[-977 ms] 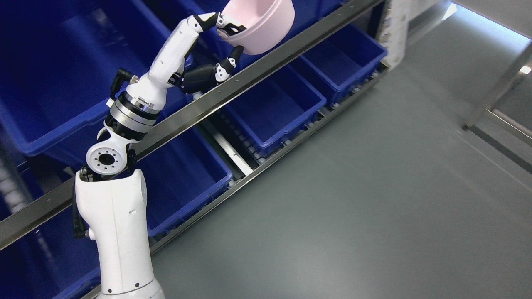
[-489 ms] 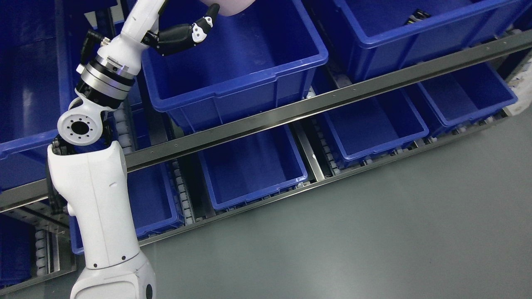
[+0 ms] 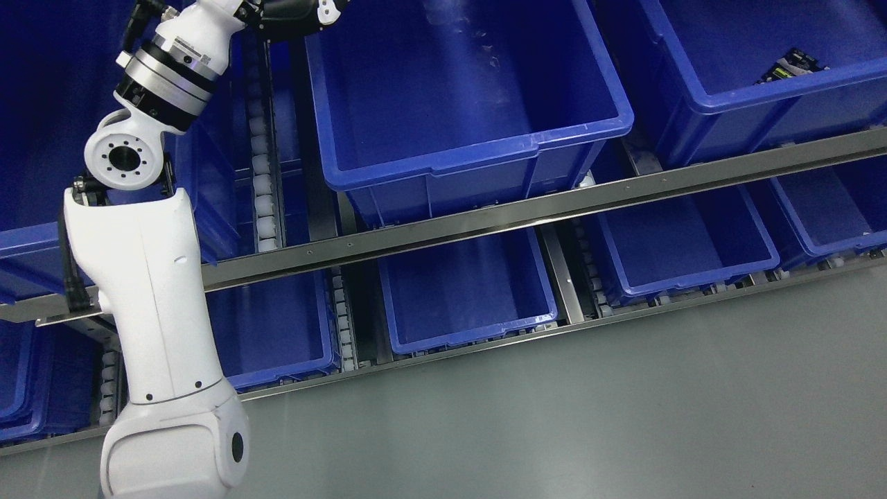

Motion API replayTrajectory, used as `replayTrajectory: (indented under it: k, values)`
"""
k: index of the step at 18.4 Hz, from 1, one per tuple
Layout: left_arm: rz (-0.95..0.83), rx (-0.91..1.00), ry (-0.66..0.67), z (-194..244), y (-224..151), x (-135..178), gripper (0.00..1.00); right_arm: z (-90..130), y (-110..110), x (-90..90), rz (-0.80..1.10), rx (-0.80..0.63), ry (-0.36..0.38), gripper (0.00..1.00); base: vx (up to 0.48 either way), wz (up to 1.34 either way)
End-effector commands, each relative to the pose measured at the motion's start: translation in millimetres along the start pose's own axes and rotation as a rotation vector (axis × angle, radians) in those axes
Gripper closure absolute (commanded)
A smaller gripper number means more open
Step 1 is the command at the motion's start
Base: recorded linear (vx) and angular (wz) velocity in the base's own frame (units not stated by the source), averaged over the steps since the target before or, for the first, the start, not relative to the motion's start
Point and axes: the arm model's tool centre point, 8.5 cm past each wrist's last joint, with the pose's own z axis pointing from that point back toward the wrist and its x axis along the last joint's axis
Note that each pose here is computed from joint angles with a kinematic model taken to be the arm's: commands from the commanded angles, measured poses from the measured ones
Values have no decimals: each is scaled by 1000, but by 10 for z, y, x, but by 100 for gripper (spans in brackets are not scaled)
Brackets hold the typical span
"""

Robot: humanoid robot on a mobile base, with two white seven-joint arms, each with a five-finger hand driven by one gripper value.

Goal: Stack pink IKEA bowls on left shelf middle
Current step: 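Carry the bowls over the middle-shelf blue bin with the left hand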

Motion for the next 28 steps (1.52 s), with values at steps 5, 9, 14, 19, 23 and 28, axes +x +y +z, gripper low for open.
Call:
replayTrajectory:
  k: [5, 9, 14, 19, 23, 28]
  values:
    - [105, -198, 49, -310, -754, -205, 96, -12, -113, 57, -2, -17, -17, 0, 18, 56]
    - [131, -232, 106, -275, -883, -312, 96, -12, -113, 57, -2, -17, -17, 0, -6, -17]
    - [189, -281, 156, -352, -1097, -374, 96, -12, -113, 57, -2, -17, -17, 0, 0, -7]
    - [209, -289, 186, -299, -1158, -459, 94, -12, -113, 57, -2, -17, -17, 0, 3, -13]
    - [217, -270, 191, -277, -1174, -476, 88, -12, -113, 57, -2, -17, -17, 0, -1, 26]
    - [220, -262, 191, -269, -1167, -482, 75, -12, -113, 57, -2, -17, -17, 0, -1, -1]
